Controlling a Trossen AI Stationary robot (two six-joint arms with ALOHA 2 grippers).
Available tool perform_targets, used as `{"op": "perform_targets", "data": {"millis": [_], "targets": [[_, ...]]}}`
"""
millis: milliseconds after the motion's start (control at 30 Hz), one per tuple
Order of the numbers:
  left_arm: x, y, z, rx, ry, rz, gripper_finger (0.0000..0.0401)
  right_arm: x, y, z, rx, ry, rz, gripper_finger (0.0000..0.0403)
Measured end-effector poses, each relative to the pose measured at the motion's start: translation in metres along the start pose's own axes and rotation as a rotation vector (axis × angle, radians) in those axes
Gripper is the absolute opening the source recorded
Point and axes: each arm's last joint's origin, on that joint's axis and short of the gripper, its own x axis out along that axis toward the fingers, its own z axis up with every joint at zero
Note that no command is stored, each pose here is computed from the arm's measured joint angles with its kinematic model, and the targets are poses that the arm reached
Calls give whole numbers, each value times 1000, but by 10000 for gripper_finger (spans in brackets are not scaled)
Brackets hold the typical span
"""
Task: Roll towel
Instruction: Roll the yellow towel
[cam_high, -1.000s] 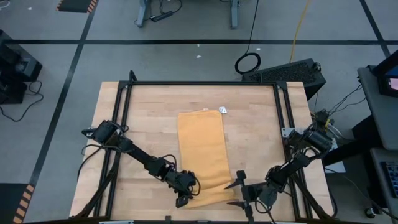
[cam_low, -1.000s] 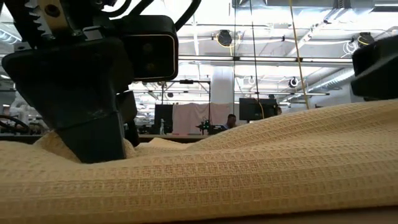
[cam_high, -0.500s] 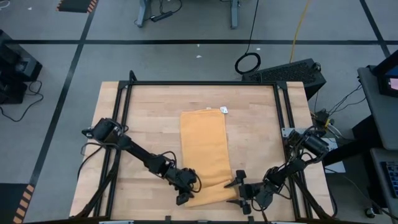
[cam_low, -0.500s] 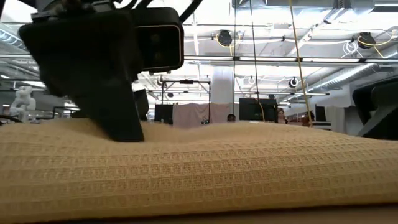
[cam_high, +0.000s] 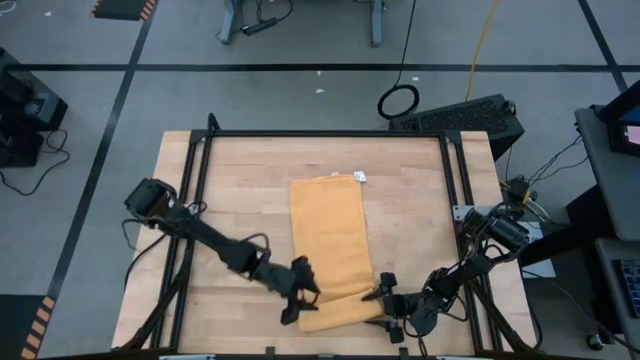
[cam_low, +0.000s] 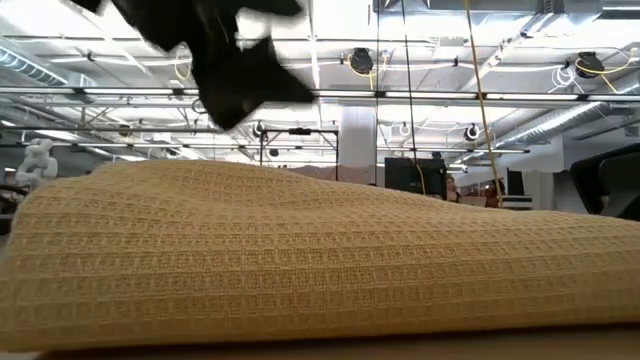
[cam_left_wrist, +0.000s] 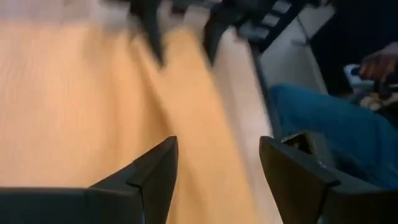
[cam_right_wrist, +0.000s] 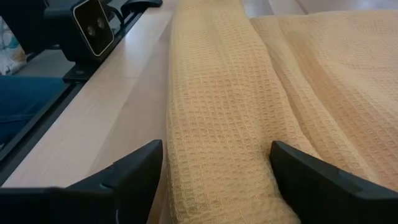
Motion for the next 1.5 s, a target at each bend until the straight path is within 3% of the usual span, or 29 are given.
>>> {"op": "perform_targets", "data": {"millis": [167, 367, 633, 833, 1267, 1500], "targets": [[9, -33, -20, 67, -111, 42, 230, 0, 0, 0, 4, 0, 2, 290], [26, -52, -59, 25, -192, 175, 239, 1, -1, 1, 14, -2, 3, 290], [41, -80, -105, 254, -351, 267, 293, 1, -1, 1, 25, -3, 2, 290], [55, -86, -129, 314, -366, 303, 304, 1, -1, 1, 30, -3, 2, 290], [61, -90, -137, 336, -398, 385, 305, 1, -1, 1, 35, -1, 1, 290], [63, -80, -144, 311, -323, 432, 305, 1, -1, 1, 35, -1, 1, 290]]}}
